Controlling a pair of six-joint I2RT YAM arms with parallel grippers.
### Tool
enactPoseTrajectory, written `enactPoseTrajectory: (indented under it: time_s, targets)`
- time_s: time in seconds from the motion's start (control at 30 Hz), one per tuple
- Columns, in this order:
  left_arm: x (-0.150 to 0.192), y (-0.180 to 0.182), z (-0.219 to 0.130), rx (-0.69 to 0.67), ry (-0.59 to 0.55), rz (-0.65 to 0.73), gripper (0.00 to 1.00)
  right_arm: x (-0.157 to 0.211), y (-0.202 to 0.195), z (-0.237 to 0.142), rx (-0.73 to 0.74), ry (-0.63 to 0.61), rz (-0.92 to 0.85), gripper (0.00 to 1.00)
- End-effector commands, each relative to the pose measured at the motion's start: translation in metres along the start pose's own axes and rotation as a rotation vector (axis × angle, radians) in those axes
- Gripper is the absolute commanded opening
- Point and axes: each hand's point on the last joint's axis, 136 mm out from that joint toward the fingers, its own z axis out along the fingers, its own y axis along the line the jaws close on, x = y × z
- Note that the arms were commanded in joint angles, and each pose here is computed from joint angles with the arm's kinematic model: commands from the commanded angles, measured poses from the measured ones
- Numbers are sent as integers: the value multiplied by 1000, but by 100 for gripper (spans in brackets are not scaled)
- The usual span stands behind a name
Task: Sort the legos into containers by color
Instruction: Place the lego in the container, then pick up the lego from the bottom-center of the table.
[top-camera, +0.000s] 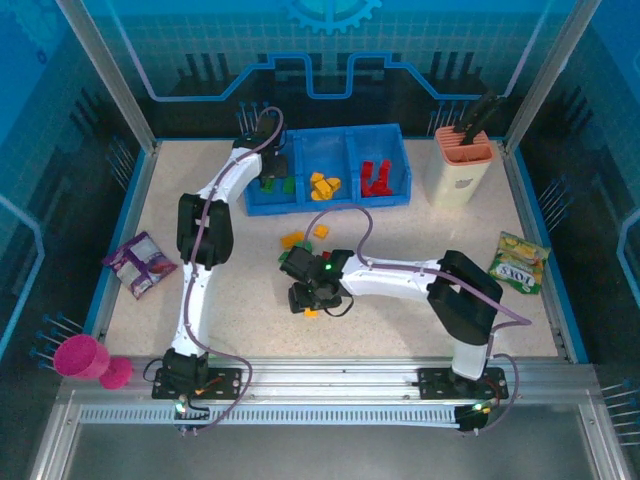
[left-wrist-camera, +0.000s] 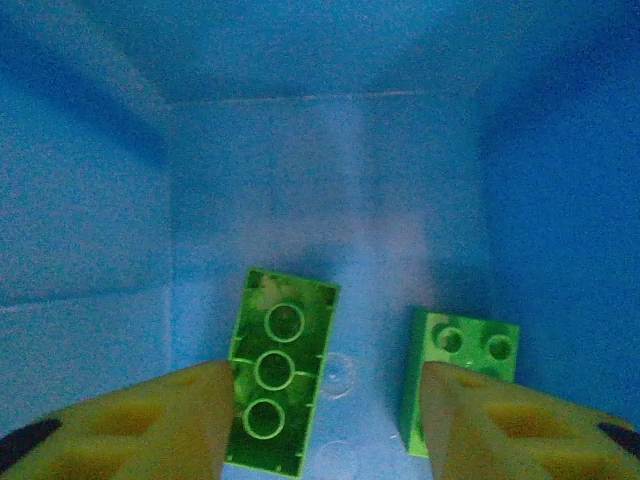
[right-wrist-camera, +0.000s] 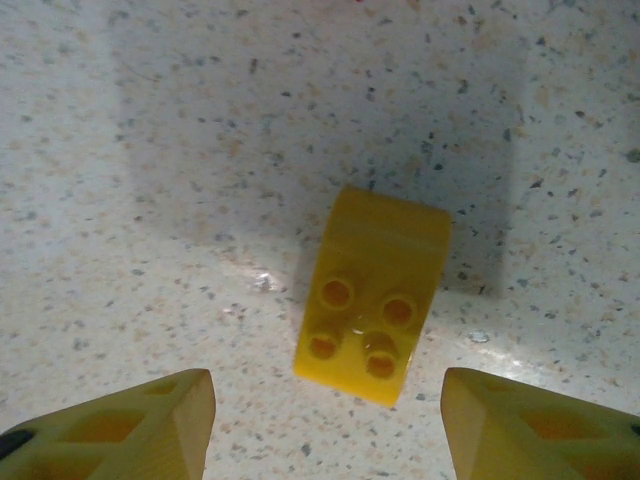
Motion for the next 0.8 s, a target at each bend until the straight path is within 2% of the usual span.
enactPoseTrajectory:
  time_s: [0.0,0.17,0.33,0.4,0.53,0.63,0.77]
  targets:
    - [-14,-6,-9,41,-33,1,54,1,-3,2,59,8,-4,62]
    - [-29,-10,-38,80,-73,0,54,3,-5,14,90,27,-29,62]
    - [-47,-16,-88,127,-139,4,55,6,-10,27,114,46,-56,54]
    - [-52,-17,-113,145,-162,6,55,7,-9,35,94,57,-79,48]
    - [-48,-14,-168,159,-194,8,56,2,-10,42,65,44,-133,28]
    - [-31,-3,-205,167,-213,4,58,-5,-9,23,35,14,-216,23]
    - [8,20,-238,140,-205,10,60,-20,-30,-33,70,-37,-360,21]
